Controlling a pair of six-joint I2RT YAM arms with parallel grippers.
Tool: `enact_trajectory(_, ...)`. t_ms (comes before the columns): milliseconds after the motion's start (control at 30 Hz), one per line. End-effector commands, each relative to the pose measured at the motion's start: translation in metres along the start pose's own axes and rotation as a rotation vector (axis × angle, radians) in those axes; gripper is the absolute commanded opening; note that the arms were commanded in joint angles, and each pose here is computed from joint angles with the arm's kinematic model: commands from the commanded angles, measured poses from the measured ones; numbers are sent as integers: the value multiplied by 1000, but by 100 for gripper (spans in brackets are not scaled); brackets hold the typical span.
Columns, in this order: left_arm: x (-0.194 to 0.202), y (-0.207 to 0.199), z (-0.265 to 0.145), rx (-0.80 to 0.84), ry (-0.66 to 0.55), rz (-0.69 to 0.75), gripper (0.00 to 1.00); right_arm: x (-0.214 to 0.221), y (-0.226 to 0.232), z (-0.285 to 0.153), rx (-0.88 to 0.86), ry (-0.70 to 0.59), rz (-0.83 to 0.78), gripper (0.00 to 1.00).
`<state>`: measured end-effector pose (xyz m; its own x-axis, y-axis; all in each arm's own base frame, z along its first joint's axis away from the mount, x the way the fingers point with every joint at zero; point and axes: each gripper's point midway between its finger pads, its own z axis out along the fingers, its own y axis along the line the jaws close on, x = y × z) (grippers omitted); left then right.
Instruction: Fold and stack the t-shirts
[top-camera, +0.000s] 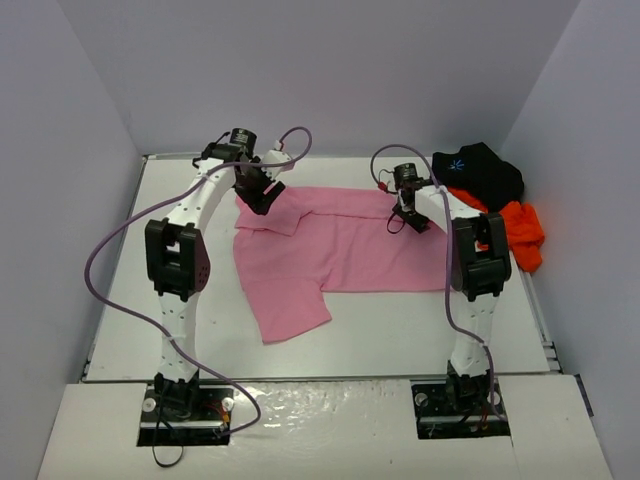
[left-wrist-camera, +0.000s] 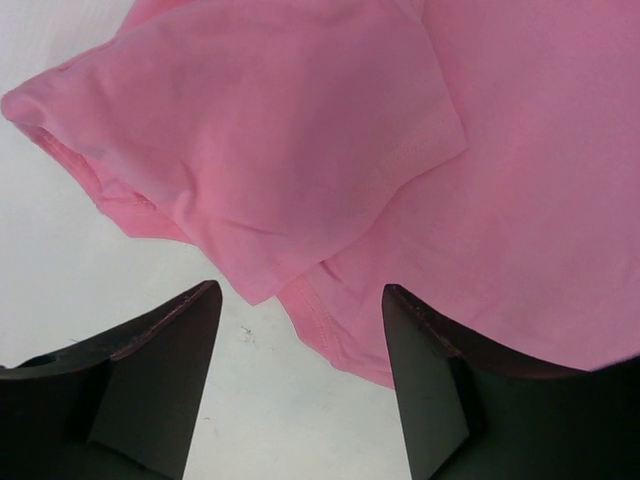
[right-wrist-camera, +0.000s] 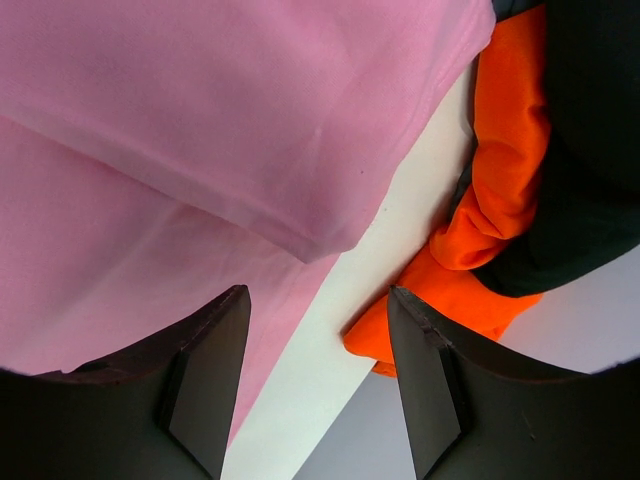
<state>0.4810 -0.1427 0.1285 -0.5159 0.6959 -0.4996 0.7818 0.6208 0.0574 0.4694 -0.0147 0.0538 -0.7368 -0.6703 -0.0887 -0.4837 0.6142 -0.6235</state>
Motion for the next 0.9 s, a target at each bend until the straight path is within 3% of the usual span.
enact_trajectory(0,-21,2,-27,-54,-87,68,58,-12,-32,-14,132,-18,51,54)
enact_trajectory(433,5,-5,5,-59,-8,161,53,-9,-36,-16,181,1,55,54)
enact_trajectory(867,29,27,33,-149,97,266,53,-8,-41,-22,215,14,43,54)
